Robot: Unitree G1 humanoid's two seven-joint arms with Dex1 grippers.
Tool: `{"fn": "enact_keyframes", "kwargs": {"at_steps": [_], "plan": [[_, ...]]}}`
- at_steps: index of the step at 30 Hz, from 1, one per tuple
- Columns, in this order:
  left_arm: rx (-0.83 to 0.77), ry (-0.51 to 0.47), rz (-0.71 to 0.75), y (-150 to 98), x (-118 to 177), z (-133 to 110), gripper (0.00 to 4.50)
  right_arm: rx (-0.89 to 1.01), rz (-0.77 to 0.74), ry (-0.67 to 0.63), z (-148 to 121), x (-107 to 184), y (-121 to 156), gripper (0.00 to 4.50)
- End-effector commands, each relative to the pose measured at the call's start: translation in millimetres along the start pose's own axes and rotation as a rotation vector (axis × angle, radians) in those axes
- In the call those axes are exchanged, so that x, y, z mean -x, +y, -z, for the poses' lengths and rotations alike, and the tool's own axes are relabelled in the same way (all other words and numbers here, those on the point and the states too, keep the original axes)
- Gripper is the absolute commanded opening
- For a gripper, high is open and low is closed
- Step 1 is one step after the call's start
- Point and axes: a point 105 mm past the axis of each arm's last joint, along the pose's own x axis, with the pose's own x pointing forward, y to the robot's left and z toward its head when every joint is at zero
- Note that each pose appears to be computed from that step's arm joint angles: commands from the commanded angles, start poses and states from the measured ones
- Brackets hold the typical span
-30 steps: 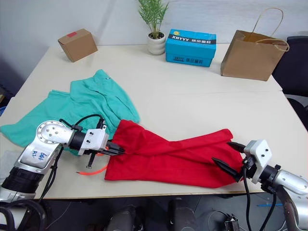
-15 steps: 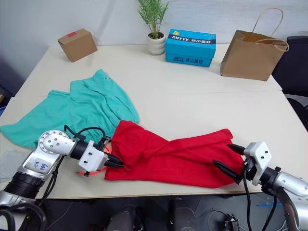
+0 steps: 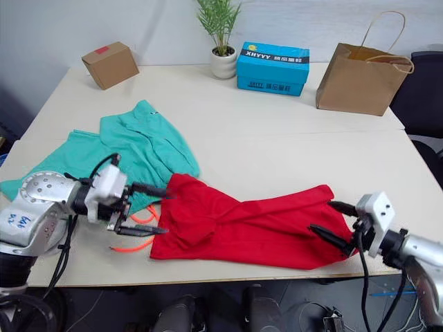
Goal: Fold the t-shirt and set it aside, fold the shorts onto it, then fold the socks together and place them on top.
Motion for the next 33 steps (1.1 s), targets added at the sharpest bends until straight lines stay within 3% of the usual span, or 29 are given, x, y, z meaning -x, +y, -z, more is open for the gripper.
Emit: {"fn": "enact_keyframes", "kwargs": {"at_steps": [1, 8, 12, 18, 25, 28, 33], "plan": [[-0.003, -0.029, -0.066, 3, -10, 0, 3.86, 0.013, 0.050, 0.097, -4, 3, -35, 4.50], [-0.002, -0.117, -0.076, 3, -41, -1, 3.86, -0.150, 0.086, 0.235, -18, -15, -98, 4.50], [0.006, -0.126, -0.064, -1, -44, 0, 3.86, -0.187, 0.016, 0.279, -26, -26, -103, 4.50], [-0.018, -0.078, -0.066, -4, -46, 8, 3.86, -0.168, -0.049, 0.444, -10, -30, -103, 4.50], [-0.008, -0.100, -0.063, -7, -49, 9, 3.86, -0.177, -0.098, 0.399, -11, -47, -97, 4.50], [-0.012, -0.119, -0.048, -9, -54, 9, 3.90, -0.179, -0.120, 0.386, -9, -50, -93, 3.95], [-0.022, -0.145, -0.035, -8, -56, 5, 3.90, -0.166, -0.167, 0.355, -14, -52, -88, 2.19]]}}
